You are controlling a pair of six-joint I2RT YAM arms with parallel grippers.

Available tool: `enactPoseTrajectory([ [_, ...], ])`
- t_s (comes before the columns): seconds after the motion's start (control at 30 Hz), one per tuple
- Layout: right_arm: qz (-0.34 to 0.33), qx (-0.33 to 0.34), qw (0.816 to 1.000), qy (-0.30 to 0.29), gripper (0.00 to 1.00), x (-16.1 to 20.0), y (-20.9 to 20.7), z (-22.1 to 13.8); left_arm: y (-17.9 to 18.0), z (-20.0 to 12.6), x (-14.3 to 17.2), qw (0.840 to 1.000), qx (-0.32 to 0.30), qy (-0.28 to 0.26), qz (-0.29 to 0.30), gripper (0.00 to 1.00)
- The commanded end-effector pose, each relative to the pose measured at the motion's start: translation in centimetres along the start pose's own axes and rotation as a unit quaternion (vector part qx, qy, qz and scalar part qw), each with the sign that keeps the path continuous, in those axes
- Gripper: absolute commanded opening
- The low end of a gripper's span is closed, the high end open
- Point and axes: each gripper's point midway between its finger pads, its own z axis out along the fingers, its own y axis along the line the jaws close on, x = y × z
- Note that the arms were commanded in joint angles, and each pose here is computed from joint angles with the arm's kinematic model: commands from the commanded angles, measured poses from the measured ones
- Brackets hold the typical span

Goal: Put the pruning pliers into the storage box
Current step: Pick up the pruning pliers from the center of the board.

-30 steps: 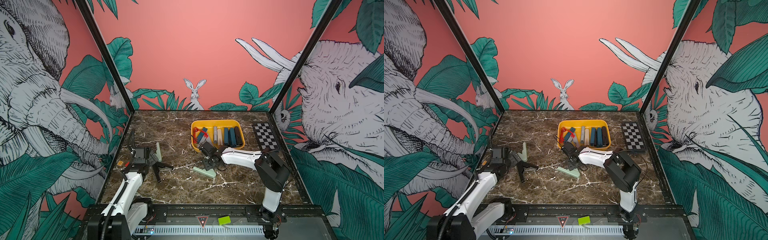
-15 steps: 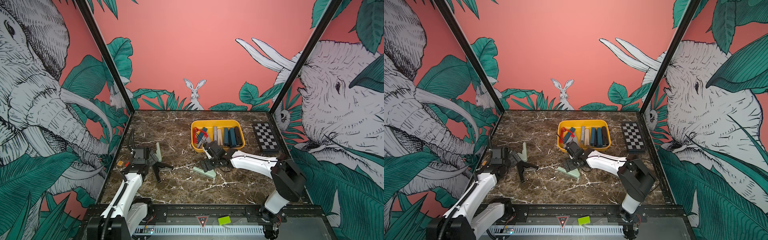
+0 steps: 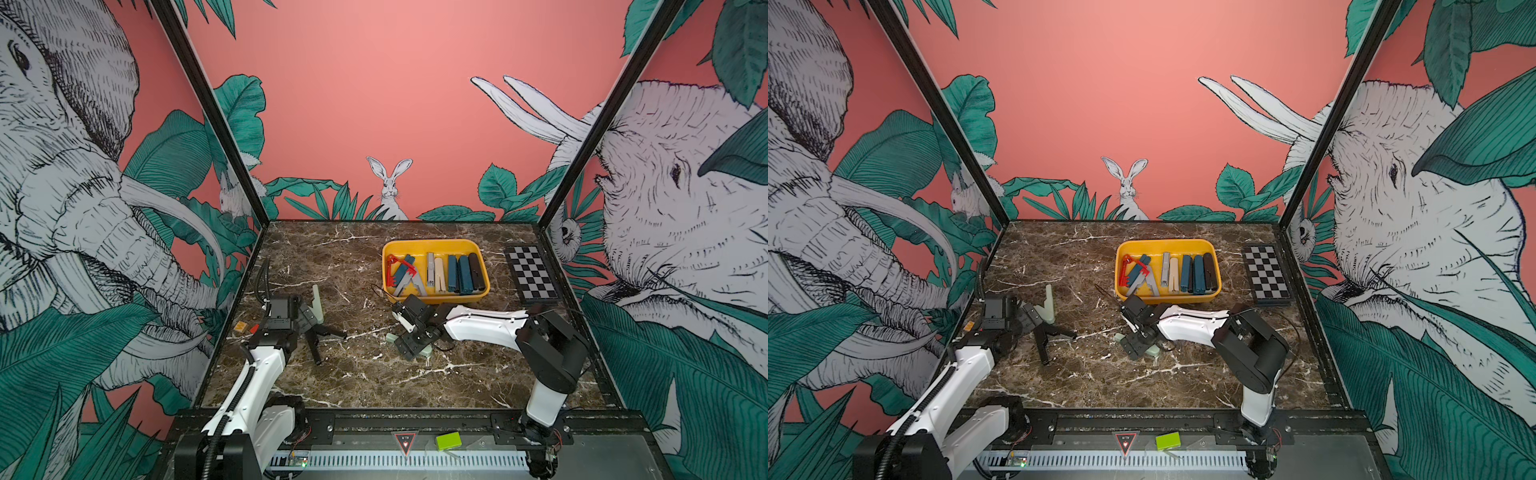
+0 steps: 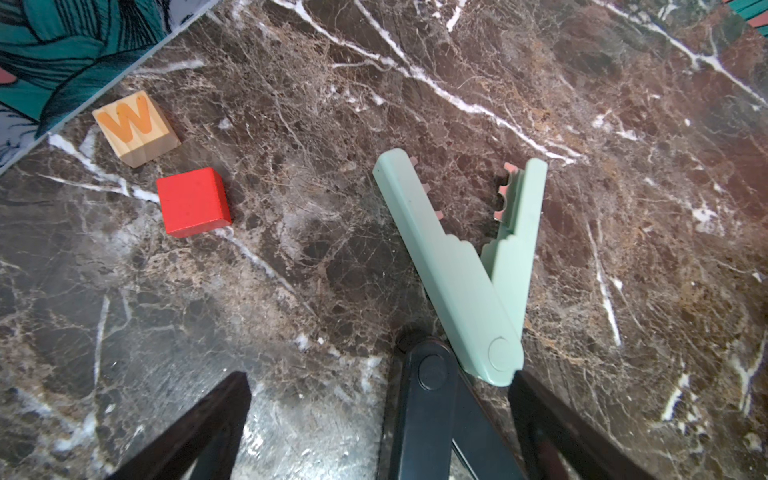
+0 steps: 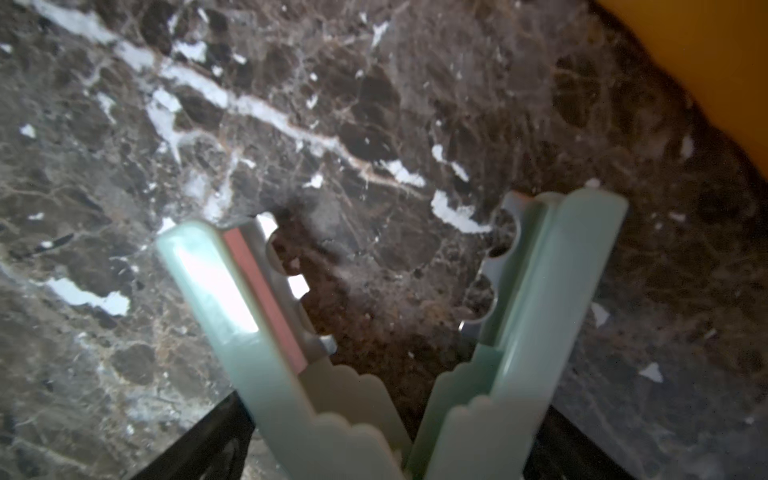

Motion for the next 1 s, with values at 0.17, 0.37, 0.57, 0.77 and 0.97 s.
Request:
enactPoseTrajectory([
  [0.17,-0.015,0.057,0.998,0.015,0.40,0.0,-1.8,0.6,0.2,0.4,0.9,1.000,0.001,0.010,-0.003,0.99],
  [0.37,-0.016,0.027,0.999,-0.009,0.00,-0.1,-0.9,-0.8,0.2,0.4,0.8,1.000,-0.001,0.008,-0.002,0.99],
  [0.57,0.023,-0.003,0.996,-0.088,0.00,-3.0,-0.2,-5.3,0.1,0.5,0.9,1.000,0.000,0.012,-0.002,0.99],
  [0.77,0.084,-0.010,0.981,-0.173,0.01,-6.9,-2.5,-11.0,0.3,0.3,0.8,1.000,-0.003,0.007,-0.002,0.99],
  [0.97,0.194,0.066,0.953,-0.222,0.04,-9.2,-10.1,-13.0,0.5,0.2,1.0,1.000,-0.001,0.003,-0.004,0.99],
])
